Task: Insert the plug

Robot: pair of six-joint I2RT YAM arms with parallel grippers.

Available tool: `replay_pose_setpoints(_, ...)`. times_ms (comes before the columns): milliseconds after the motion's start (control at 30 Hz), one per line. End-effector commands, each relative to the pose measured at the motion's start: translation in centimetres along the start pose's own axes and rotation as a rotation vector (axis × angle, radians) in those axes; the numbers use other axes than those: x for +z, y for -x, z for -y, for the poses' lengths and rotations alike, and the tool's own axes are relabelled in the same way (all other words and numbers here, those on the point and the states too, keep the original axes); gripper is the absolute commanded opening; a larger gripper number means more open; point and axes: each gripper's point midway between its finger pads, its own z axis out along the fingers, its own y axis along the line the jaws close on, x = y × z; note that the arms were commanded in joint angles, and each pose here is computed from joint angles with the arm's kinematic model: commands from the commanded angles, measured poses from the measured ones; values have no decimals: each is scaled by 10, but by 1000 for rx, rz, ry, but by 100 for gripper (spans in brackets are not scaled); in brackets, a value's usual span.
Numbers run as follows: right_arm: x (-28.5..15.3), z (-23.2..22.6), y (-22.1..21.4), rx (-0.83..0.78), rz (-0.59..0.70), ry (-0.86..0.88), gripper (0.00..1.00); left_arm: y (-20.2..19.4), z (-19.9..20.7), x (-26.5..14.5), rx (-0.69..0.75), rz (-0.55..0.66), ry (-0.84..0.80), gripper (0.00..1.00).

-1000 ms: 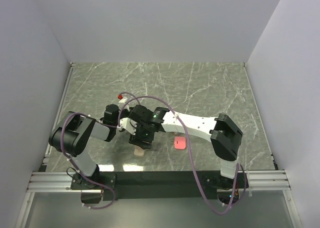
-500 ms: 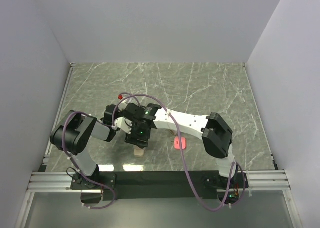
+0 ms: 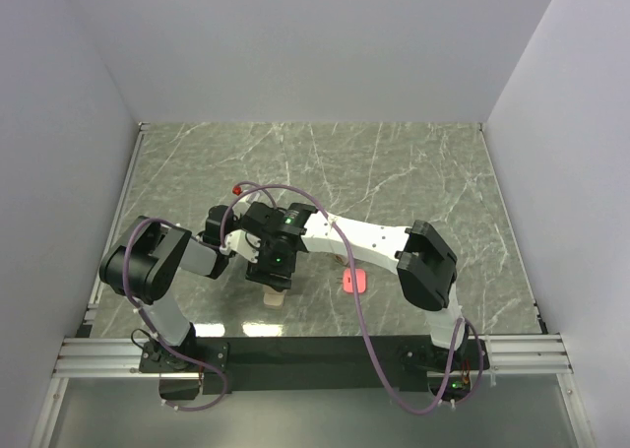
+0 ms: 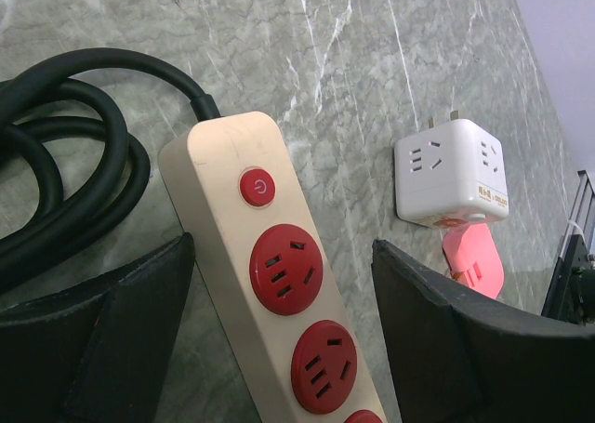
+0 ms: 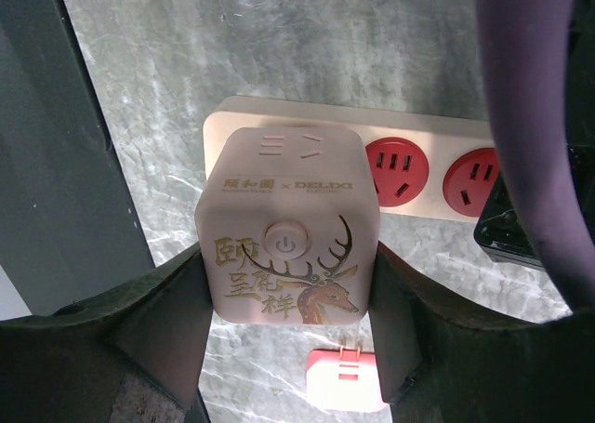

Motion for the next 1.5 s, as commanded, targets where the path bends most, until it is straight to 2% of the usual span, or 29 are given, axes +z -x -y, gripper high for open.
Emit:
replay_pose_setpoints(0, 31, -1, 12, -26, 51, 23, 0, -5, 15, 2, 1, -31, -72, 82)
replay_pose_setpoints(467, 56, -11, 4, 12, 30, 50, 0, -7, 14, 2, -2, -34, -71, 82)
replay_pose_setpoints(633, 51, -11, 1, 47, 67, 23, 0, -7, 14, 3, -5, -35, -68, 82)
replay_pose_setpoints(1133, 52, -25, -33, 196, 143, -16, 0, -6, 12, 1, 1, -28, -51, 82)
replay_pose_setpoints(1467, 59, -40, -56, 216, 106, -19, 0, -5, 12, -1, 8, -24, -45, 82)
